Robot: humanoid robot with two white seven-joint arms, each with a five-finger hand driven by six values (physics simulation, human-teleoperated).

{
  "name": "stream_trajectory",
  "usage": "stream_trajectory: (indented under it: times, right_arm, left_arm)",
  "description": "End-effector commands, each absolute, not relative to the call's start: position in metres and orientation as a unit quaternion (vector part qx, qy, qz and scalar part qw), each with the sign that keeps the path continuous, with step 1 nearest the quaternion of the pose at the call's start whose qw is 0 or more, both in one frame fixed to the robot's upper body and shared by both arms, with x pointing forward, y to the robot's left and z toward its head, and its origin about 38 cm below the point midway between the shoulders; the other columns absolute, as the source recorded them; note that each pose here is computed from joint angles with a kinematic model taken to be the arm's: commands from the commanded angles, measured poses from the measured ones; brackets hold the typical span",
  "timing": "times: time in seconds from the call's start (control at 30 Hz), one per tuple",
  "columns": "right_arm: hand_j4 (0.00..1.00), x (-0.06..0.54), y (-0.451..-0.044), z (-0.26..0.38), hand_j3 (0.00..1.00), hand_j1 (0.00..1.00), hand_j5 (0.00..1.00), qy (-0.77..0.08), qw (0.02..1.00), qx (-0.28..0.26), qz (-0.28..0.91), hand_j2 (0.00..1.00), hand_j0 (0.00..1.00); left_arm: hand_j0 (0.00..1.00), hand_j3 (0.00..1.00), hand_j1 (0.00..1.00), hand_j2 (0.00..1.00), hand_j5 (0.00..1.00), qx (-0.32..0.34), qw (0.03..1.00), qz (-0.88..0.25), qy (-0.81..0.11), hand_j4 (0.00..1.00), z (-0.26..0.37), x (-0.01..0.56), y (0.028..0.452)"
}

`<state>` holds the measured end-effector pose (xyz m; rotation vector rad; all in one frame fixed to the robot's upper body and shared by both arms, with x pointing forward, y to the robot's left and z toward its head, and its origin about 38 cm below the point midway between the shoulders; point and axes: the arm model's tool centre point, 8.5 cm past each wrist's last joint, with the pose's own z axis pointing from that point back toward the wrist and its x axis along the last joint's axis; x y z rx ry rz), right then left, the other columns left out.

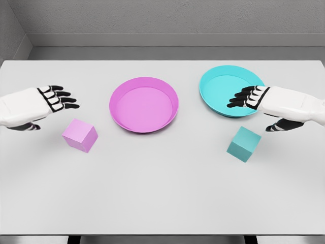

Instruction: Place the blocks in the corresponding plates according to their colors

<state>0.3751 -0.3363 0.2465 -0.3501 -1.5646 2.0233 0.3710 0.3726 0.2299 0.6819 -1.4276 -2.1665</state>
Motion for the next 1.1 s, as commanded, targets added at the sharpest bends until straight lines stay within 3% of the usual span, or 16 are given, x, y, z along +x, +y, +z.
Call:
stream_trajectory:
  times: [0.0, 0.4, 0.97, 1.07]
  right_arm:
    - [1.00, 0.375, -0.337, 0.247, 1.00, 1.00, 1.00, -0.584, 0.278, -0.131, 0.752, 1.00, 1.00]
    - [1.00, 0.361, -0.346, 0.222, 1.00, 1.00, 1.00, -0.549, 0.296, -0.112, 0.774, 1.00, 1.00]
    - [1.00, 0.361, -0.320, 0.197, 1.00, 1.00, 1.00, -0.547, 0.276, -0.094, 0.785, 1.00, 1.00]
    - [1.00, 0.358, -0.322, 0.187, 1.00, 1.00, 1.00, -0.508, 0.276, -0.085, 0.812, 1.00, 1.00]
  left_arm:
    - [1.00, 1.00, 1.00, 1.00, 1.00, 0.248, 0.230, -0.790, -0.512, 1.00, 0.231, 0.370, 0.376]
    - [1.00, 1.00, 1.00, 1.00, 1.00, 0.224, 0.223, -0.803, -0.505, 1.00, 0.222, 0.363, 0.364]
    - [1.00, 1.00, 1.00, 1.00, 1.00, 0.187, 0.231, -0.785, -0.544, 1.00, 0.203, 0.363, 0.338]
    - [1.00, 1.00, 1.00, 1.00, 1.00, 0.185, 0.232, -0.786, -0.543, 1.00, 0.200, 0.364, 0.337]
